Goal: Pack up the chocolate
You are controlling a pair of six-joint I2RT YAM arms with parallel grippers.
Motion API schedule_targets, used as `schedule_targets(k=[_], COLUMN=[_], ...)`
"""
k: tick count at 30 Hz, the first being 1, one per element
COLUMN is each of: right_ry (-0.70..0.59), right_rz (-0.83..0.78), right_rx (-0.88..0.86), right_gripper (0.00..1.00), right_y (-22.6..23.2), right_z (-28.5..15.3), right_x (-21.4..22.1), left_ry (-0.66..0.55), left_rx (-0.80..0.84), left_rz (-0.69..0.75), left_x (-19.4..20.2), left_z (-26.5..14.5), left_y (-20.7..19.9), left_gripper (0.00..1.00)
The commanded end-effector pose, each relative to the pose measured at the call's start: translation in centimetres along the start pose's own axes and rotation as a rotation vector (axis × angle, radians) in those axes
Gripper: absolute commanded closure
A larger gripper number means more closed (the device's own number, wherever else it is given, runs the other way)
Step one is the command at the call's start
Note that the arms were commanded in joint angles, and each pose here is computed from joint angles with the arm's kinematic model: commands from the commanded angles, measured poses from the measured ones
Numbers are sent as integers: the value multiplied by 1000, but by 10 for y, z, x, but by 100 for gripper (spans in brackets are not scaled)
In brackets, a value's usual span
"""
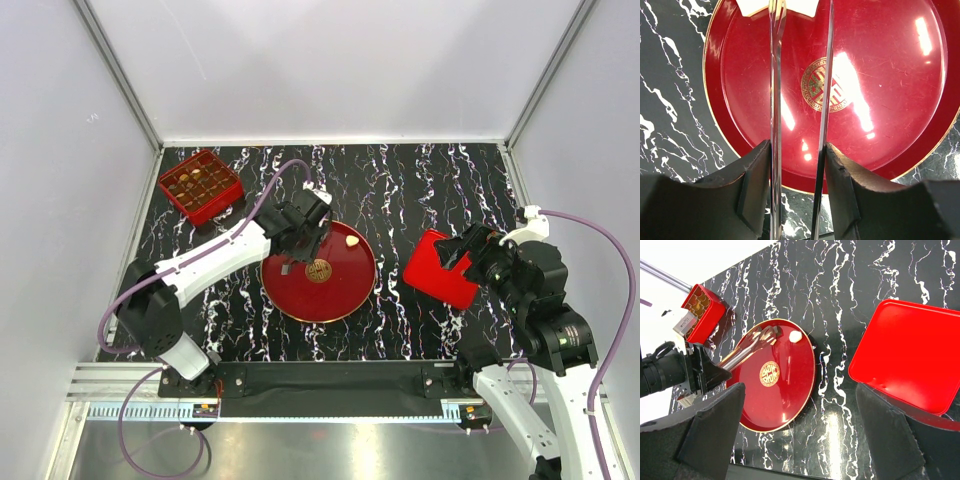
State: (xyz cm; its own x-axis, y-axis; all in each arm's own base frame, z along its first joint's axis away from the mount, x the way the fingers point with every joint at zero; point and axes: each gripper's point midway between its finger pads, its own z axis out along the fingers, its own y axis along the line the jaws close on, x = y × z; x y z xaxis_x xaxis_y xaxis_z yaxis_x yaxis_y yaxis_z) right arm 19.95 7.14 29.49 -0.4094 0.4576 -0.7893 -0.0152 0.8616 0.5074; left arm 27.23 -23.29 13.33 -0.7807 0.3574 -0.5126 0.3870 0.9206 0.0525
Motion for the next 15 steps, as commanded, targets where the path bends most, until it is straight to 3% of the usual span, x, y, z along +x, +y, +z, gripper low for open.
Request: schedule_targets(k=[1, 15], right_ry=[-53, -54], right_rz=[-7, -5], right_rx=[-17, -18], right_gripper=[0, 0], right_y=[7, 7], right_z=[-6, -4], right_x=[-15, -16], left_ry=[-53, -47], left_rx=[-10, -49], left_rz=[5, 8], left_x=[-12, -10], left_z=[4, 4], left_y=[-1, 6], left_gripper=[52, 51])
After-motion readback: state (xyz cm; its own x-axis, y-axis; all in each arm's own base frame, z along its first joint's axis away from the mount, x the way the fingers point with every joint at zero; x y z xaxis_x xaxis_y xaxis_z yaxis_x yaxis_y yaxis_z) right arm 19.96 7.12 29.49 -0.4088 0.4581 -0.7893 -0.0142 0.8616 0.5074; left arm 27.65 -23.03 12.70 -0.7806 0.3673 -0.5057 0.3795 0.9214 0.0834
